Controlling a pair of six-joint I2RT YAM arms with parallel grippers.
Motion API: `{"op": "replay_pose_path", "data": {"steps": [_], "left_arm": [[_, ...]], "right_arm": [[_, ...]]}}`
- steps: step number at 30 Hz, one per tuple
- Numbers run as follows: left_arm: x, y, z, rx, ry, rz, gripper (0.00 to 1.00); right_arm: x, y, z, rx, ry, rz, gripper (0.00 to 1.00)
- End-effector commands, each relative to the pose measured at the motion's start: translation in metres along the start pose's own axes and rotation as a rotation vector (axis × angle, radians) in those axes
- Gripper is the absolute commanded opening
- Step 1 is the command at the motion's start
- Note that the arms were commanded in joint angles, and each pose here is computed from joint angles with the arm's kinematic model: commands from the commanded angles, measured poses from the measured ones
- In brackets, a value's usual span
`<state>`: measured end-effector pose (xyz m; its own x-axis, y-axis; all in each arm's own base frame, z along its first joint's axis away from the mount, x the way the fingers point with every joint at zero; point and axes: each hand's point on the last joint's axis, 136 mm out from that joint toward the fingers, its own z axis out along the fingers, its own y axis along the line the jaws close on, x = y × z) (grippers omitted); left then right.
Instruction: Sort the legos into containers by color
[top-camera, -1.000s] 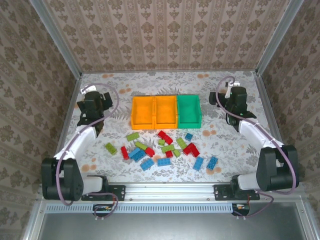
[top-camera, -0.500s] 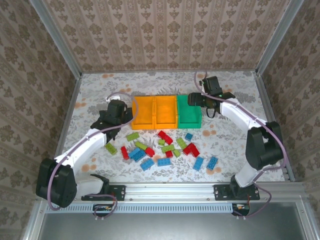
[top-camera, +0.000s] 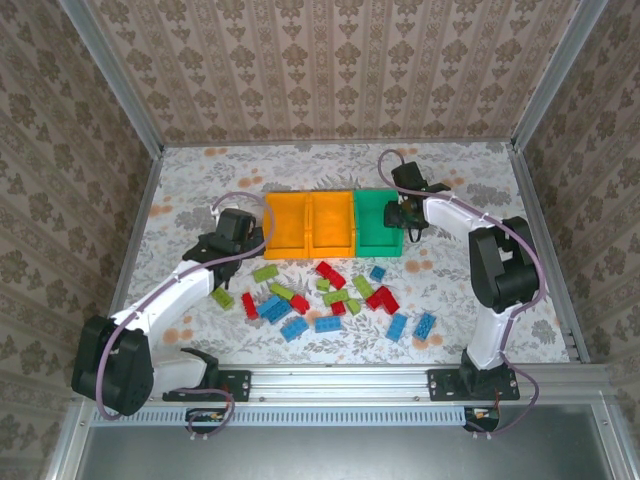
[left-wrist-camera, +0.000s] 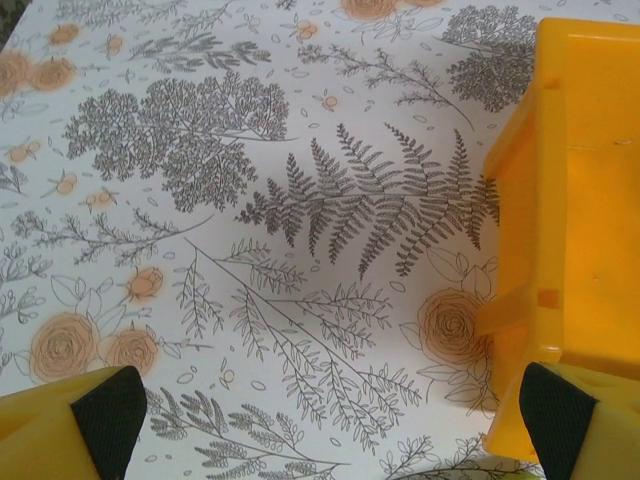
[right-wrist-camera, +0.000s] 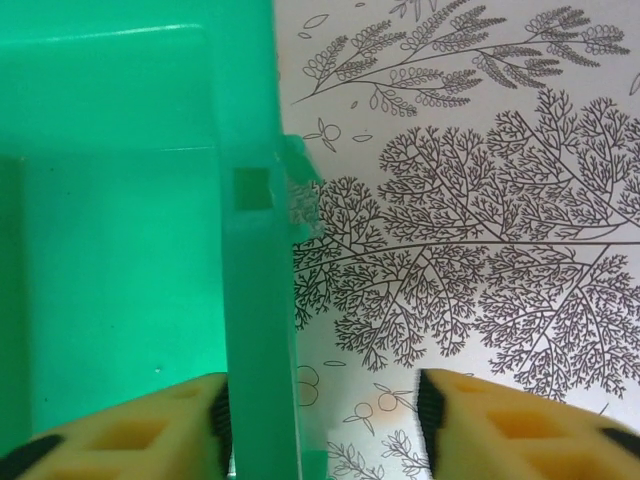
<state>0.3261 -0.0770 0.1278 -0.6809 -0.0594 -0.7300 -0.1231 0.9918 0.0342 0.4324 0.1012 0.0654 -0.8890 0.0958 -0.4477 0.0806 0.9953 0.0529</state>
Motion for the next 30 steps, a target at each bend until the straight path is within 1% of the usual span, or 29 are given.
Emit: {"op": "replay_pose_path", "data": {"steps": [1, 3, 5, 8, 10, 11, 14, 15, 17, 20, 24, 30], "left_arm": [[0.02, 0.007, -0.001, -0.028, 0.062, -0.034, 1.0], [0.027, 0.015, -0.002, -0.064, 0.091, -0.061, 1.0], [0.034, 0.027, -0.005, -0.111, 0.131, -0.103, 1.0], [0.048, 0.044, -0.008, -0.165, 0.2, -0.172, 1.0], [0.059, 0.051, -0.01, -0.173, 0.245, -0.224, 1.0], [0.066, 0.053, -0.011, -0.169, 0.273, -0.252, 1.0], [0.085, 0.062, -0.017, -0.182, 0.337, -0.32, 1.0], [0.091, 0.064, -0.019, -0.186, 0.357, -0.34, 1.0], [0.099, 0.067, -0.021, -0.187, 0.373, -0.37, 1.0], [0.11, 0.071, -0.021, -0.198, 0.387, -0.417, 1.0], [0.126, 0.07, -0.014, -0.17, 0.429, -0.501, 1.0], [0.137, 0.068, -0.005, -0.15, 0.449, -0.54, 0.99]], "right_arm": [[0.003, -0.01, 0.002, 0.052, 0.008, 0.007, 0.43], [0.003, -0.014, 0.002, 0.061, 0.002, 0.013, 0.35], [0.003, -0.021, 0.001, 0.071, -0.002, 0.021, 0.3], [0.003, -0.031, -0.001, 0.081, -0.016, 0.044, 0.27], [0.004, -0.034, -0.004, 0.076, -0.026, 0.047, 0.27], [0.004, -0.032, -0.005, 0.063, -0.028, 0.036, 0.3], [0.004, -0.027, -0.011, 0.031, -0.046, 0.026, 0.5], [0.002, -0.027, -0.014, 0.023, -0.058, 0.028, 0.53], [0.0, -0.023, -0.021, -0.007, -0.082, 0.032, 0.58], [-0.006, -0.015, -0.033, -0.06, -0.121, 0.037, 0.63], [-0.009, -0.013, -0.047, -0.087, -0.152, 0.039, 0.71], [-0.005, -0.014, -0.059, -0.104, -0.19, 0.043, 0.76]]}}
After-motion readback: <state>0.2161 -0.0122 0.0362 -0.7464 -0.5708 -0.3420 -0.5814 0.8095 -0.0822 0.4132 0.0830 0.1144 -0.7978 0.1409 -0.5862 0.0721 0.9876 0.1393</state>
